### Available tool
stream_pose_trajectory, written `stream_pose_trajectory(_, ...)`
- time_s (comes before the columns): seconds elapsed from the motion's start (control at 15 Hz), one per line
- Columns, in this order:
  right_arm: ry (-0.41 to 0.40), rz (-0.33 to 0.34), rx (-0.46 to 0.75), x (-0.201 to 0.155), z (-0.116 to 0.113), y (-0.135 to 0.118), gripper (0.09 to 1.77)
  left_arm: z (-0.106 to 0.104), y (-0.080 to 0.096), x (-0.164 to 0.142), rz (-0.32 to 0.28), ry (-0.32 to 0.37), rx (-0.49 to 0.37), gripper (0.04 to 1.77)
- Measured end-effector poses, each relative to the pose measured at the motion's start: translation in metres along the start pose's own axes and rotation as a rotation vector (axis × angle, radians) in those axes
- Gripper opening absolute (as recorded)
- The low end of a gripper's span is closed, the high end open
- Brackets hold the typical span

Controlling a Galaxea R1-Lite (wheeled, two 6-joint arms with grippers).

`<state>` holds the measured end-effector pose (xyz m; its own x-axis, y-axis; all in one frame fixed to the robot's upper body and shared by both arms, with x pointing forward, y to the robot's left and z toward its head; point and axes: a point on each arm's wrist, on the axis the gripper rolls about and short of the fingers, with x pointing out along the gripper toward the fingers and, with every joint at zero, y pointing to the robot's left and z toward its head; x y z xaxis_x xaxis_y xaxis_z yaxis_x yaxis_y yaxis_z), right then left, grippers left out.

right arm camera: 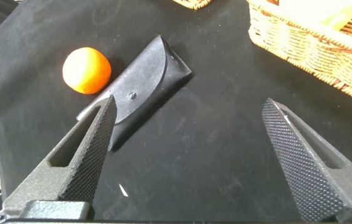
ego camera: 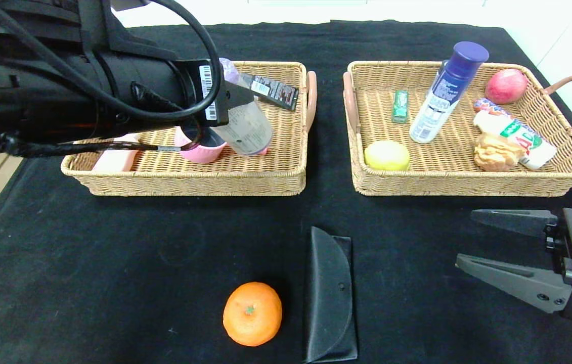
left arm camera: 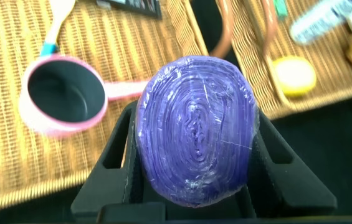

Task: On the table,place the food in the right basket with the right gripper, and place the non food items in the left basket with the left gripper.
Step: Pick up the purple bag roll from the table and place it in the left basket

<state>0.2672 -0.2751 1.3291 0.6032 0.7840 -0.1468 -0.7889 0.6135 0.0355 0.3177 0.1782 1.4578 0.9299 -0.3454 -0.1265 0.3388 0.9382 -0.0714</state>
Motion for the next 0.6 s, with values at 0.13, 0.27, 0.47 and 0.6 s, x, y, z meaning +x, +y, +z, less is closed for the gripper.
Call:
stream_pose_trajectory(0.13,-0.001,0.000,-0.001,0.000,0.000,0.000,1.71,0.006,0.000,0.015,0.003,-0.019,-0.007,0.94)
stream_pose_trajectory(0.27,-0.002,-0.001,-0.002,0.000,0.000,0.000,1.71,0.012,-0.001,0.031,0.005,-0.035,-0.010,0.94)
stream_pose_trajectory(0.47,-0.006,-0.006,-0.004,-0.001,0.001,-0.001,1.71,0.017,-0.001,0.057,0.009,-0.056,-0.015,0.94)
stream_pose_trajectory(0.6,-0.009,-0.011,-0.006,-0.001,0.002,-0.002,1.71,0.018,0.001,0.073,0.021,-0.063,-0.017,0.94)
